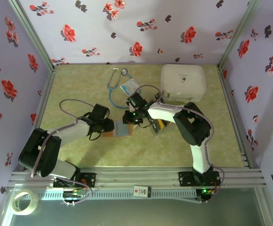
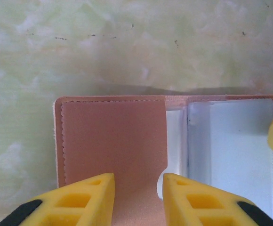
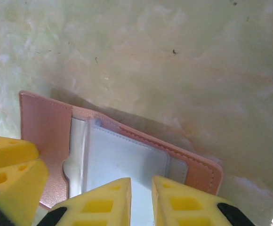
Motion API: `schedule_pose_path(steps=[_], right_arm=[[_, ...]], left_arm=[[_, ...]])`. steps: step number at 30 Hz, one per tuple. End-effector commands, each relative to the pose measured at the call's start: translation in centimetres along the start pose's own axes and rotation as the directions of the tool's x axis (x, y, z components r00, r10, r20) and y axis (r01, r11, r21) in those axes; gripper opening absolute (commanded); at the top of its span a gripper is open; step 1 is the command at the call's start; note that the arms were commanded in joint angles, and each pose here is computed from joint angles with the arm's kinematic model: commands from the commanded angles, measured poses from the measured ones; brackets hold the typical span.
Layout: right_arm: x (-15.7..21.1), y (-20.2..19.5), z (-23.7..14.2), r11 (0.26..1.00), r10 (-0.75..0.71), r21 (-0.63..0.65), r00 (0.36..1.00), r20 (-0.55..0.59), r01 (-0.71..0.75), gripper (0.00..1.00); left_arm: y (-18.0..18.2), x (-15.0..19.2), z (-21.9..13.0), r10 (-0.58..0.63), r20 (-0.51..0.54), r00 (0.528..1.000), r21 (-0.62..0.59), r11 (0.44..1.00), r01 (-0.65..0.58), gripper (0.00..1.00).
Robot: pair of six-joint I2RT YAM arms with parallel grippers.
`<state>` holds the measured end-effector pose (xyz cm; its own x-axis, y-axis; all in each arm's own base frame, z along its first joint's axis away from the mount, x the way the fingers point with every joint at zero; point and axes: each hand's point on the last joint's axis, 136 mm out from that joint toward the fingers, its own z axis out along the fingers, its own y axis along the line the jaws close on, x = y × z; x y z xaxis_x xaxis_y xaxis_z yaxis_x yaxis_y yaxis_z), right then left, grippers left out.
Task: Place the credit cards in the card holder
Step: Open the card holder at the center of the table, then flip over the card slot in the card holder.
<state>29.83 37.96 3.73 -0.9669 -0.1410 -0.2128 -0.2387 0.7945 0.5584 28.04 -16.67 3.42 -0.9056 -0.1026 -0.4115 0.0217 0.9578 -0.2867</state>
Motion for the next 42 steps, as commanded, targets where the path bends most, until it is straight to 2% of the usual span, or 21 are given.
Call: schedule_pose_path(steps=[1,9,21,33,42], right_arm=[[-0.3,-0.6,0.3,1.0,-0.005,0.024,1.0,-0.004,0.005,0.18],[0.0,-0.6,0.9,1.0,0.01,0.009,1.0,-0.014,-0.01,0.18],[0.2,0.7,2.0,0.999,0.028,-0.037,0.999,-0.022,-0.029,0.18],[-0.1,1.3,2.5,0.995,0.063,-0.077,0.998,-0.015,-0.064,0.17],[0.0,1.2,2.6,0.994,0.073,-0.076,0.997,-0.015,-0.074,0.17]], left_arm=[[-0.4,0.0,0.6,0.012,0.021,1.0,0.023,1.0,-0.013,0.33],[-0.2,0.3,0.9,0.018,0.042,0.999,0.038,0.999,-0.02,0.35],[-1.0,-0.1,0.0,0.036,0.097,0.995,0.095,0.994,-0.045,0.49],[-1.8,0.2,0.0,0.06,0.104,0.993,0.148,0.986,-0.075,0.53],[-1.6,0.8,0.6,0.121,0.081,0.989,0.127,0.983,-0.131,0.53]])
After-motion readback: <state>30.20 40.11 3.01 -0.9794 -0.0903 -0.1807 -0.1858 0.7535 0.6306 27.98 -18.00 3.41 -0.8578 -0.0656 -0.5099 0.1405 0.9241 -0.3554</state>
